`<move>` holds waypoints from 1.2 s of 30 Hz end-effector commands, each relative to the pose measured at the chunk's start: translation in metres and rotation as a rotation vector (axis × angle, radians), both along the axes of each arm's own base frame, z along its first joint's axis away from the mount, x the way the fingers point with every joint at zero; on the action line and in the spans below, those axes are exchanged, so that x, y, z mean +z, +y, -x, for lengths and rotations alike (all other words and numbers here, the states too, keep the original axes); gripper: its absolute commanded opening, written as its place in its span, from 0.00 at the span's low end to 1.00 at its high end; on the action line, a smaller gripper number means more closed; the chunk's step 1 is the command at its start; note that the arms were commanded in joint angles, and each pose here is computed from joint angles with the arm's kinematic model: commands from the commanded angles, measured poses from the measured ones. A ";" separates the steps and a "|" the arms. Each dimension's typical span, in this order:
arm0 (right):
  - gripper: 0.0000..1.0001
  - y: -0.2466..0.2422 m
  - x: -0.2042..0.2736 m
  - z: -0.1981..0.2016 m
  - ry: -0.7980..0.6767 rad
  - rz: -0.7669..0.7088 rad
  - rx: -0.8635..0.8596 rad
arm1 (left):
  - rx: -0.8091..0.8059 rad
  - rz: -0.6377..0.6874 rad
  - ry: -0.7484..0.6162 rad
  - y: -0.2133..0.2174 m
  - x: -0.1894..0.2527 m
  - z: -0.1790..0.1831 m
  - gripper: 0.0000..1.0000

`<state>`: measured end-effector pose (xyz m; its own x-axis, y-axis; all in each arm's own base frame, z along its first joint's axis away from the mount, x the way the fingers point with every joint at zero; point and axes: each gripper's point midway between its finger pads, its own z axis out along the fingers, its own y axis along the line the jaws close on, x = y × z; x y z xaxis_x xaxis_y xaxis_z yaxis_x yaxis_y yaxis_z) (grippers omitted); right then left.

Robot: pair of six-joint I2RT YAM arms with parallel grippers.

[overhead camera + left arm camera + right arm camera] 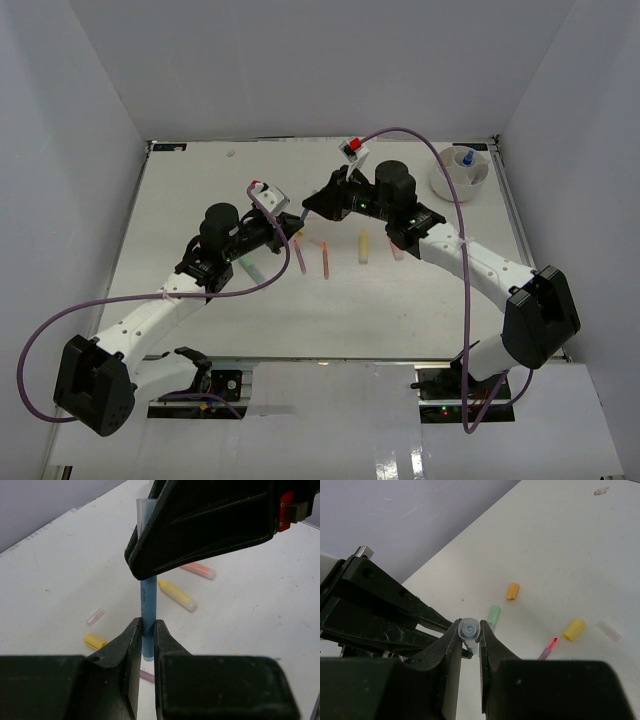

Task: Sort the stationery into containers
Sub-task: Pick up the pen from the center of the board, then place the pen in the storage box.

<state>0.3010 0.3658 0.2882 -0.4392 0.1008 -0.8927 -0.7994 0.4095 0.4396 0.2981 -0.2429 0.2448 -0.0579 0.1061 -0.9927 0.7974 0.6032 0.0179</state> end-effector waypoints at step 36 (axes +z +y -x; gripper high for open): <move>0.08 -0.461 -0.019 -0.234 -0.067 0.428 -1.354 | 0.695 -0.060 0.447 0.096 -0.073 -0.079 0.98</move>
